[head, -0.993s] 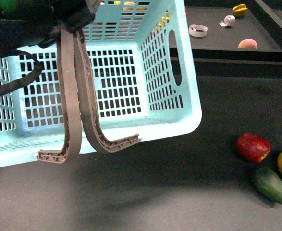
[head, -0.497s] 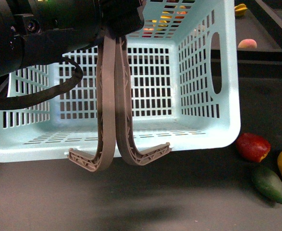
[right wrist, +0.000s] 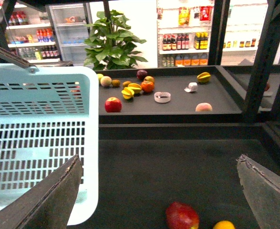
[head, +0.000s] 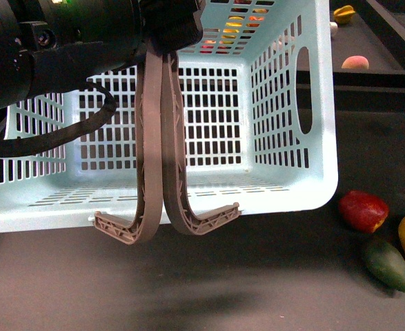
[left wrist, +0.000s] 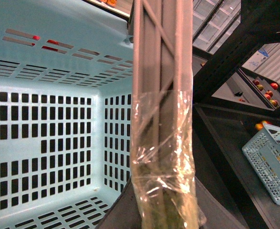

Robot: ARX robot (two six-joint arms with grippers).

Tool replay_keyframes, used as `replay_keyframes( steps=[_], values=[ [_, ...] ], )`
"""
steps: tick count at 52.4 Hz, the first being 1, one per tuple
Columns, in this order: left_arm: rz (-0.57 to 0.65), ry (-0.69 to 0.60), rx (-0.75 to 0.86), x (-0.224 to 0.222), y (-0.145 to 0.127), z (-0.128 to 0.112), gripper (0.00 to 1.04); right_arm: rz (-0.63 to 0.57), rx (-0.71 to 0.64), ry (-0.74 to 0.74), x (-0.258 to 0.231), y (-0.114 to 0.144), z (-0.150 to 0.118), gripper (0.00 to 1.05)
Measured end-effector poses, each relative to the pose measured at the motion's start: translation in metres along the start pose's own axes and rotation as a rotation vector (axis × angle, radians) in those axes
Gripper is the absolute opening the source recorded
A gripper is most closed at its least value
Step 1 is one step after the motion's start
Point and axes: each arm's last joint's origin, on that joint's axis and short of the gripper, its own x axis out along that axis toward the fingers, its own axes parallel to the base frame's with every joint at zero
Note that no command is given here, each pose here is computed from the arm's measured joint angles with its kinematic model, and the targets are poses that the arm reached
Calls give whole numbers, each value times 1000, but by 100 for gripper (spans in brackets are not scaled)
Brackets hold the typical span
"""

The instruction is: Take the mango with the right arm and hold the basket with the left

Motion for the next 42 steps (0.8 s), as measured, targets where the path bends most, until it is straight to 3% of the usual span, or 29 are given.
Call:
replay_keyframes(
  steps=[13,20,25,31,42],
  values=[
    [0,0,0,0,0,0,7,-53,94,105,32,-28,9,97],
    [3,-1,1,0,0,0,7,-129,128,203,70,-60,5,97],
    [3,-1,0,0,0,0,7,-178,153,303,98,-84,-16,97],
    [2,-1,0,0,0,0,7,-235,173,454,128,-110,-62,97],
    [-1,1,0,0,0,0,7,-219,207,626,151,-127,-118,97]
  ],
)
